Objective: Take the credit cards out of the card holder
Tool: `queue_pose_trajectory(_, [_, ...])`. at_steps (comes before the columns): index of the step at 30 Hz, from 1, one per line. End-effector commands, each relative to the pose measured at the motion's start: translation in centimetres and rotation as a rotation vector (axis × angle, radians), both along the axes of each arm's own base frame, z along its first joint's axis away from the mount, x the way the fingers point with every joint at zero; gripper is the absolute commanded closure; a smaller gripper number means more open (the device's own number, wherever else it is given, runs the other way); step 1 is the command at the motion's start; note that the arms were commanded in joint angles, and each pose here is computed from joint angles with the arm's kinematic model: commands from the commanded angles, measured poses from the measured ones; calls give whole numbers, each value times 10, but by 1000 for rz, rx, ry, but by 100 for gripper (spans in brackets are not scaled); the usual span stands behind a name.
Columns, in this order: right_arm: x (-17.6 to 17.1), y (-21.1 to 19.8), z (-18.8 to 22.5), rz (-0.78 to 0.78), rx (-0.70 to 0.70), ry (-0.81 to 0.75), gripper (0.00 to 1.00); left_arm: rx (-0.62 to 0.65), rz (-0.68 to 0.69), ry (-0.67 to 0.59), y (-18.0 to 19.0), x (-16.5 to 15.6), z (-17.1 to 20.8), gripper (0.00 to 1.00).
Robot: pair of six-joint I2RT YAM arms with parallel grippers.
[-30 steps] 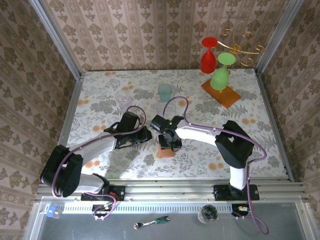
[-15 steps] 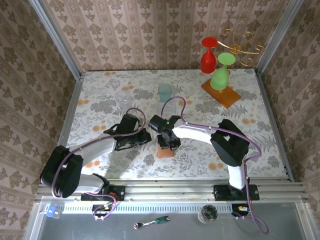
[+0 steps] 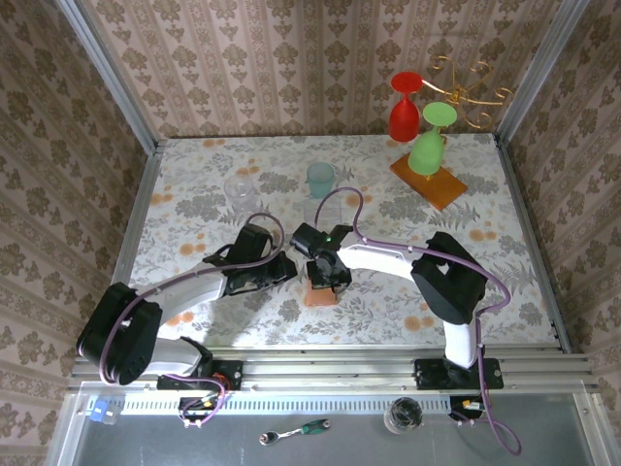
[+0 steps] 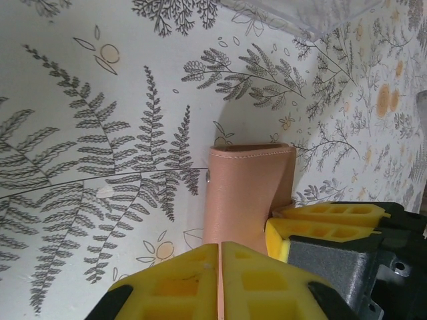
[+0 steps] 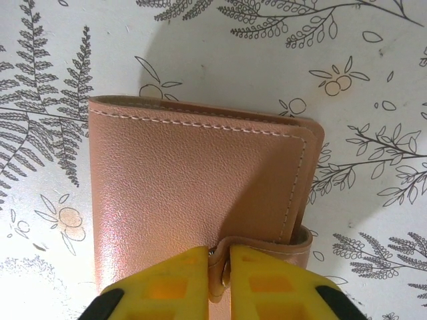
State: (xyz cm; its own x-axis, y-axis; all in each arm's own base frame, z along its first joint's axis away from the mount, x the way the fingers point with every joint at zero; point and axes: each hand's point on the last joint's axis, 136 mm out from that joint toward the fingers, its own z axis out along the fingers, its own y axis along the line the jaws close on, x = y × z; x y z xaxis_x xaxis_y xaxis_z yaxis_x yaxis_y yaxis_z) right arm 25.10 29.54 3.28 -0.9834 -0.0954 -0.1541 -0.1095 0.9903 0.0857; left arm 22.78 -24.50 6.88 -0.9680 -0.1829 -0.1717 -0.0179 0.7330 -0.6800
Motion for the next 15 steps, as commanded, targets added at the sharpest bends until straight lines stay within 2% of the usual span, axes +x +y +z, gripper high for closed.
queue_pose_trajectory(1, [-11,-7,-19,-8,-17,48,88,-19,-7,16,-7,-2,-2,89])
queue_pose_trajectory(6, [-7,-4,-1,-5,11,15,90,-32,-5,23,-12,-2,-5,89])
queue_pose_trajectory(10, [-2,-13,17,-8,-28,-24,75,-35,2,23,-13,-1,-6,89])
queue_pose_trajectory(15, [1,-22,28,-4,-73,-37,69,-31,2,24,-14,2,-5,89])
